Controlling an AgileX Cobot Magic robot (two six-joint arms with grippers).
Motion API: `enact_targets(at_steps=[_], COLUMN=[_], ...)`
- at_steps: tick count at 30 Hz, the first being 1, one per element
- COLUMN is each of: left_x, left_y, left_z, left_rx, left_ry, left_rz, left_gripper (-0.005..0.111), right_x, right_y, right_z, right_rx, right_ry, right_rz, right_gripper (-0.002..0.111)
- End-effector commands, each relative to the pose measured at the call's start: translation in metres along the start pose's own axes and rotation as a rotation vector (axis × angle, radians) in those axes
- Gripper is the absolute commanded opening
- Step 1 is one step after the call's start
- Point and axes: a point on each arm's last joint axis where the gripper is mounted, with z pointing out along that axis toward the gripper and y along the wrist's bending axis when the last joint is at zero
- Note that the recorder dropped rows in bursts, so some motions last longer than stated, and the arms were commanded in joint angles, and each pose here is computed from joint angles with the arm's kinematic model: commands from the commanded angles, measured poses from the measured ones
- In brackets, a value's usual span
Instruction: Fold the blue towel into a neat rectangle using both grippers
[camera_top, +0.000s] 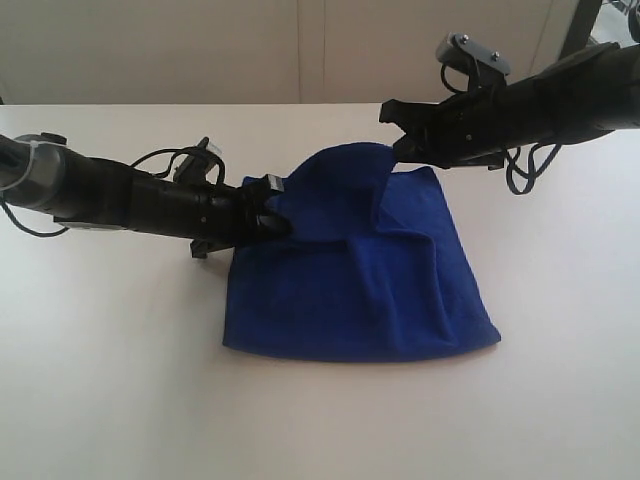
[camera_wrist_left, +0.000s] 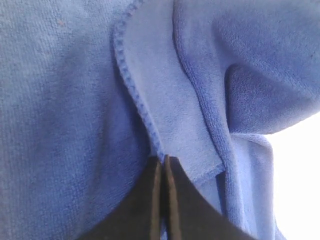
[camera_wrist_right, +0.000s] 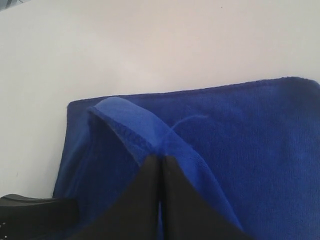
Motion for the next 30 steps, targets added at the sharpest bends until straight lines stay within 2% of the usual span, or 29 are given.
enact_targets(at_steps=[1,8,12,14,20,26,30], left_x=[-0.011,-0.027,-0.023,-0.02,-0.013,-0.002,0.008], left_y=[-0.013,-0.045,-0.065,-0.074,-0.1,-0.119,-0.139], left_z=[-0.014,-0.067,-0.096,-0.106,-0.137,-0.174,-0.195], left_rx=[0.066,0.254,0.368,0.374,0.319,0.163,0.088], left_ry=[-0.03,0.028,0.167,0.219,0.305,0.353,0.346], left_rz=[0.018,0.19,0.247,0.28,0.401,0.497,0.596], left_gripper=[0.0,0.0,0.0,0.0,0.0,0.0,0.0], right_x=[-0.002,-0.007,-0.007,-0.007,0.002,0.007,0.018], right_y=[0.001,0.021,0.037,0.043,0.06,0.077,0.081], right_z=[-0.004,-0.038,-0.068,-0.084,-0.132,-0.169,-0.188], right_rx=[0.004,-0.003,-0.018,-0.003,0.015,0.004,0.008], right_ry=[-0.007,0.039,0.093,0.121,0.226,0.171,0.132], right_rz=[-0.02,-0.257,-0.375,-0.414,-0.538,-0.555,-0.555], right_gripper=[0.0,0.0,0.0,0.0,0.0,0.0,0.0])
